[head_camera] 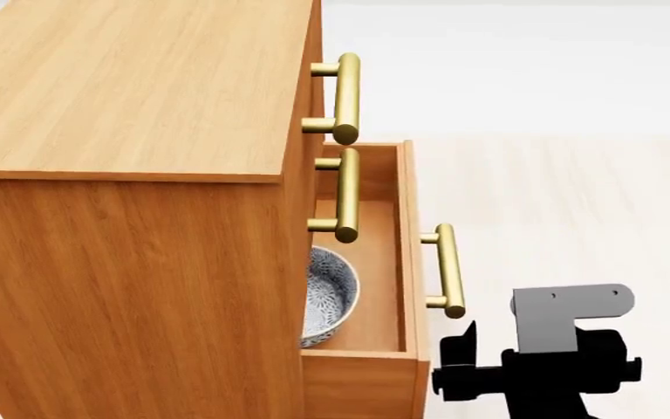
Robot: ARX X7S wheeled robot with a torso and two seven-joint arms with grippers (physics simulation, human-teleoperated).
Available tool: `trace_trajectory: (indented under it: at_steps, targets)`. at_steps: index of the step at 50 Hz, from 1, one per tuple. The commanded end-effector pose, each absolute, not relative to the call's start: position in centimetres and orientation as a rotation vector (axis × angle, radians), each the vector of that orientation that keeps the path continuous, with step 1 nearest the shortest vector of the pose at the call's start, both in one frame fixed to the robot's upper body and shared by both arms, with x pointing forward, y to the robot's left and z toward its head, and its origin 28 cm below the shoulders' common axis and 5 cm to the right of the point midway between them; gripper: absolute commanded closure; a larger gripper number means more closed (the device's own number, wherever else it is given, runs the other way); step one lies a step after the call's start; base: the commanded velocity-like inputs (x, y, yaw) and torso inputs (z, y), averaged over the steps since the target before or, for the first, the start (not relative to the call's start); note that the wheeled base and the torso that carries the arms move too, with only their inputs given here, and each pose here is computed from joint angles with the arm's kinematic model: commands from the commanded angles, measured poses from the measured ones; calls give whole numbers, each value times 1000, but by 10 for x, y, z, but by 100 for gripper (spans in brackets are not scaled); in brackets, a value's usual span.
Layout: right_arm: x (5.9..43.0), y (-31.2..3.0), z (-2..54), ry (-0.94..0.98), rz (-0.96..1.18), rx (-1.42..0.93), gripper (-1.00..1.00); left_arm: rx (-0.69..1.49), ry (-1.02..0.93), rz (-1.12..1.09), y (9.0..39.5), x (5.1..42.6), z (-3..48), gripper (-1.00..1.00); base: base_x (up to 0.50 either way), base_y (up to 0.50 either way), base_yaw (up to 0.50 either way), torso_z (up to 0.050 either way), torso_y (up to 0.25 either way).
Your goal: Put the bowl in the bottom drawer of the cabinet and close it.
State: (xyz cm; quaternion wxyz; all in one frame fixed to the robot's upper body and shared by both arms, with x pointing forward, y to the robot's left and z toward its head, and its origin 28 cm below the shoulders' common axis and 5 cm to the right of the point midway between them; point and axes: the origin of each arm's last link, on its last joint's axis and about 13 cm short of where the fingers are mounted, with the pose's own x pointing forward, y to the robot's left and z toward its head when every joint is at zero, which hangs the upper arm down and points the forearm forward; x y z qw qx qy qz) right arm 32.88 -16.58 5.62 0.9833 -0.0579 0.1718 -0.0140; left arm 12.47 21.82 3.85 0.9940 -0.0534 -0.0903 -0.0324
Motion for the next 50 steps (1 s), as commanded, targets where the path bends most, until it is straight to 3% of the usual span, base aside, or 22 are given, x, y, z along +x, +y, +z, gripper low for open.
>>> trace_trajectory:
  at_steps: [1, 50]
  targets:
    - [332, -156, 55, 345, 1, -102, -100, -106, -181, -64, 218, 125, 40, -100, 0, 0, 0, 0, 0]
    - [345, -123, 54, 340, 65, -51, -100, -110, -183, -62, 218, 125, 32, -100, 3, 0, 1, 0, 0]
